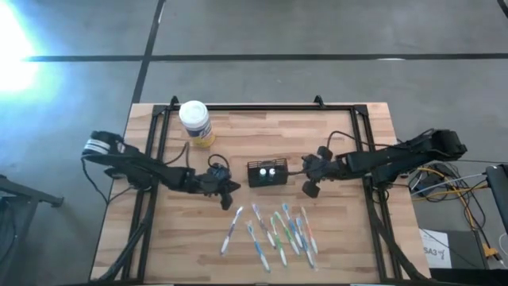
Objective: Pick & Place toothbrushing station
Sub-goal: Adjust the wire organizer on the table
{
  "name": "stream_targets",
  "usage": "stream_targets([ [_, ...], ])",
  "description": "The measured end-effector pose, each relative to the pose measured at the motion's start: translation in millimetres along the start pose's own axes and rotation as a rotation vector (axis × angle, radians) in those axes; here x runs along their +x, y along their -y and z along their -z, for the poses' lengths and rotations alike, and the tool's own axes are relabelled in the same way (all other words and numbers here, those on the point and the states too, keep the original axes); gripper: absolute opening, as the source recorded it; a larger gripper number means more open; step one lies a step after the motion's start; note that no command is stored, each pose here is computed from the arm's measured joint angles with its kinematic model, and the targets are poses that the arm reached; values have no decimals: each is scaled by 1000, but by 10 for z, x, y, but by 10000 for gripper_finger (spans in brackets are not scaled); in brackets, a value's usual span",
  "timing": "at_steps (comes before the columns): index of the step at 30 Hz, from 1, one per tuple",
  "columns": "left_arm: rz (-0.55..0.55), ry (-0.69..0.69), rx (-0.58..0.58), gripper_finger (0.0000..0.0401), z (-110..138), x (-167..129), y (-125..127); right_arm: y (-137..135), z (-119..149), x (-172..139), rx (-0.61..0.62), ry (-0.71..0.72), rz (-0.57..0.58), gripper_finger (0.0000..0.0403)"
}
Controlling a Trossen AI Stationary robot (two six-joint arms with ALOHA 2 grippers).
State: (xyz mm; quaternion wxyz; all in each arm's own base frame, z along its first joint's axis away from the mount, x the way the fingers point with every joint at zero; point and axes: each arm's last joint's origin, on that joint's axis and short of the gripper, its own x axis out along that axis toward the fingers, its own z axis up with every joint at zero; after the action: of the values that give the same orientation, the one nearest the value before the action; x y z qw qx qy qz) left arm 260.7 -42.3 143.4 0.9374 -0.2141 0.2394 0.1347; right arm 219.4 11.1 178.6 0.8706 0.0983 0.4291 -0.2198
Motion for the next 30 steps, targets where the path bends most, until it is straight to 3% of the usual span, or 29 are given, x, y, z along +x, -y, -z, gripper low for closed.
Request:
stream_targets([
  [16,-114,-10,-15,3,-146,285,-14,-142,-9,366,-28,30,28,13],
  [30,-122,4,2,4,-253,319,-74,-220,-73,390,-27,72,-93,13],
])
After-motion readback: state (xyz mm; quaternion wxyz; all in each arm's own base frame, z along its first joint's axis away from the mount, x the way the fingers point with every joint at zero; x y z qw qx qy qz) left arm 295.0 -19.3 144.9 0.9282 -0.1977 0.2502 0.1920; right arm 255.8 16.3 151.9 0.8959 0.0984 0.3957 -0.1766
